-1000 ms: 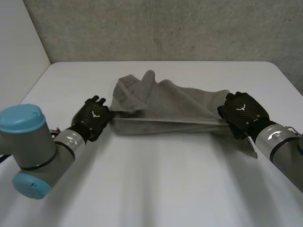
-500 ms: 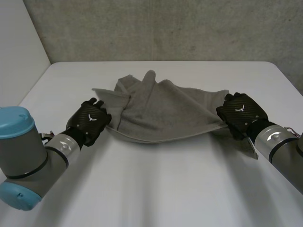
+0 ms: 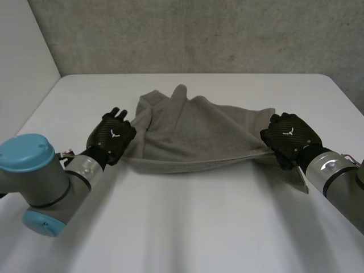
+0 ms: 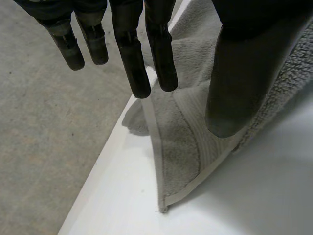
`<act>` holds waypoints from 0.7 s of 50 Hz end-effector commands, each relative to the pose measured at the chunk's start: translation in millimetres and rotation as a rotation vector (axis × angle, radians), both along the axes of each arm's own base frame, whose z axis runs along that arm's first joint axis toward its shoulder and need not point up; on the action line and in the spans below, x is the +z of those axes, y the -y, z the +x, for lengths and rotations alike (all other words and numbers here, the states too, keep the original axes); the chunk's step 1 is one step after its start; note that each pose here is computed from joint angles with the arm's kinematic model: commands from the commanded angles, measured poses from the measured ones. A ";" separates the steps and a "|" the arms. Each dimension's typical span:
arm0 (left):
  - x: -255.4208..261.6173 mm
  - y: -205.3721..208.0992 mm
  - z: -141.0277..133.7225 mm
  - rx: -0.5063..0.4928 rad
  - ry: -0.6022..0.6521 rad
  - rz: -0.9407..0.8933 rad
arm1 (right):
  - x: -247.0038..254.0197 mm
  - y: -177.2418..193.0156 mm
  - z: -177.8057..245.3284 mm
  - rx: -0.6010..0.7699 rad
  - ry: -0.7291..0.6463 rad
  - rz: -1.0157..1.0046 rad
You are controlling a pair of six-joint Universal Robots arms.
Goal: Fold the towel.
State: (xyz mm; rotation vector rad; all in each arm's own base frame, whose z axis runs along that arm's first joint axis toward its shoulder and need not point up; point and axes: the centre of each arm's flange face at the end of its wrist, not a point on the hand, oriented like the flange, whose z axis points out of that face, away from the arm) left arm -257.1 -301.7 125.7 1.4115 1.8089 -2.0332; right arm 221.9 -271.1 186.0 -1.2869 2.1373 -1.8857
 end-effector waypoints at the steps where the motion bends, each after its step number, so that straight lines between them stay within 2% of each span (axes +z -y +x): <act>1: -8.9 -6.0 -4.6 -0.030 0.010 0.036 | 0.4 -0.4 0.3 0.000 0.000 -0.001; 10: -1.7 -18.3 5.3 -0.041 0.036 0.148 | -0.6 -0.9 1.7 0.005 -0.002 0.001; 14: 4.0 -11.4 21.4 -0.028 0.033 0.194 | -0.6 -1.3 2.1 0.006 -0.002 0.001; 19: 6.6 -5.8 29.0 -0.028 0.015 0.212 | -0.6 -2.0 2.9 0.009 -0.001 0.002; 29: -11.7 -4.6 23.1 -0.057 0.016 0.261 | 0.4 -0.8 2.5 0.004 0.006 0.003; 35: -16.0 0.5 11.0 -0.079 0.011 0.254 | 7.5 6.6 0.3 -0.037 0.088 0.031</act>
